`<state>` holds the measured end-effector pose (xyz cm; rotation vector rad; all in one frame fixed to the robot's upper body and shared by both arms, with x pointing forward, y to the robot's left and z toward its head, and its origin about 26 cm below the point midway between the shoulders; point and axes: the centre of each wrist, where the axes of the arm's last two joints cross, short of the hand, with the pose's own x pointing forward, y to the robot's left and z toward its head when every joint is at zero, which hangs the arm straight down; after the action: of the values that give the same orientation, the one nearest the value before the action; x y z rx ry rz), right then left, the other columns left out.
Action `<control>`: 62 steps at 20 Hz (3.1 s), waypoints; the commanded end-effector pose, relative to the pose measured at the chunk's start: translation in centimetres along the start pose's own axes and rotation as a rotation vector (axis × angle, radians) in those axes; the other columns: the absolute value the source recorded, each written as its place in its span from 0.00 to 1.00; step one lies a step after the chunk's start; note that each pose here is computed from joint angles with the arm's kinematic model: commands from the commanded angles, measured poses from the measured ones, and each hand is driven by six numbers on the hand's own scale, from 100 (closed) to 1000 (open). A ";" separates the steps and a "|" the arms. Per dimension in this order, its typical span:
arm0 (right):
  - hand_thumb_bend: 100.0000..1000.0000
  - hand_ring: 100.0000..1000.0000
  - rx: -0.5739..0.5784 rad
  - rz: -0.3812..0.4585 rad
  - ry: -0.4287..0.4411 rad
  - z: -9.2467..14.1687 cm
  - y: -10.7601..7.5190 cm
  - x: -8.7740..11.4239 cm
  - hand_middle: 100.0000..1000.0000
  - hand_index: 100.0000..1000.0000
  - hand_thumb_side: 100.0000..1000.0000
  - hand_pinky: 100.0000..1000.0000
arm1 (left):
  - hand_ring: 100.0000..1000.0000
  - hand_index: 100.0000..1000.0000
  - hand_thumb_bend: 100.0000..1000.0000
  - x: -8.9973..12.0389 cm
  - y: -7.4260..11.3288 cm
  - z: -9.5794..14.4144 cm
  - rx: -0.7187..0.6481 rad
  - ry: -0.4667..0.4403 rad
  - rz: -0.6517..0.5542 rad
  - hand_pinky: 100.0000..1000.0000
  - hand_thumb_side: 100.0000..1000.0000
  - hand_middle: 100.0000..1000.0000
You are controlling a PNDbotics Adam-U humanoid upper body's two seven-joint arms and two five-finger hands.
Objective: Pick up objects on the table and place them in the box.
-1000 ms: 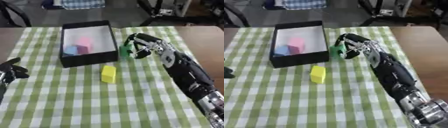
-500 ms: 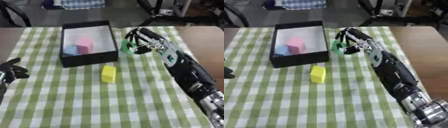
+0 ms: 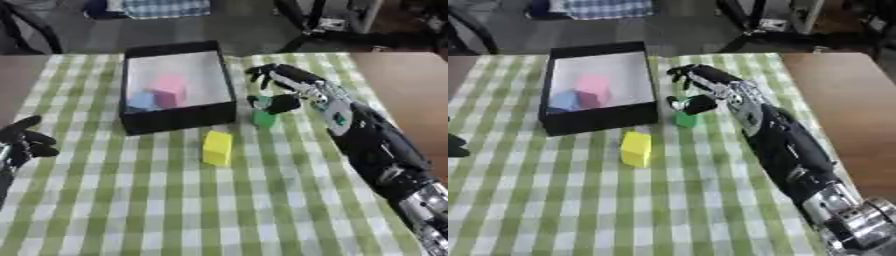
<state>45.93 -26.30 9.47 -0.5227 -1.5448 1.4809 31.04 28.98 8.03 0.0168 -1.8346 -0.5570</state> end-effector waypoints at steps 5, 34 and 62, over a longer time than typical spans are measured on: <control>0.10 0.73 0.001 0.034 0.023 0.4 -1.9 -0.4 0.79 0.95 0.53 0.86 | 0.55 0.90 0.09 0.9 1.0 -0.1 0.001 -0.024 -0.034 0.68 1.00 0.55; 0.09 0.82 0.206 0.087 0.133 1.6 -0.8 -2.8 0.68 0.93 0.28 0.93 | 0.55 0.90 0.08 0.8 1.0 0.0 0.004 -0.021 -0.033 0.69 1.00 0.55; 0.00 0.57 -0.160 -0.015 -0.017 -3.9 -8.9 3.0 0.32 0.61 0.05 0.87 | 0.55 0.90 0.09 2.6 -1.0 -2.5 -0.063 -0.120 0.023 0.69 1.00 0.55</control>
<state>49.73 -23.51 17.25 -0.5783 -1.6826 1.3572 32.02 26.77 9.48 -0.0704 -1.8958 -0.5910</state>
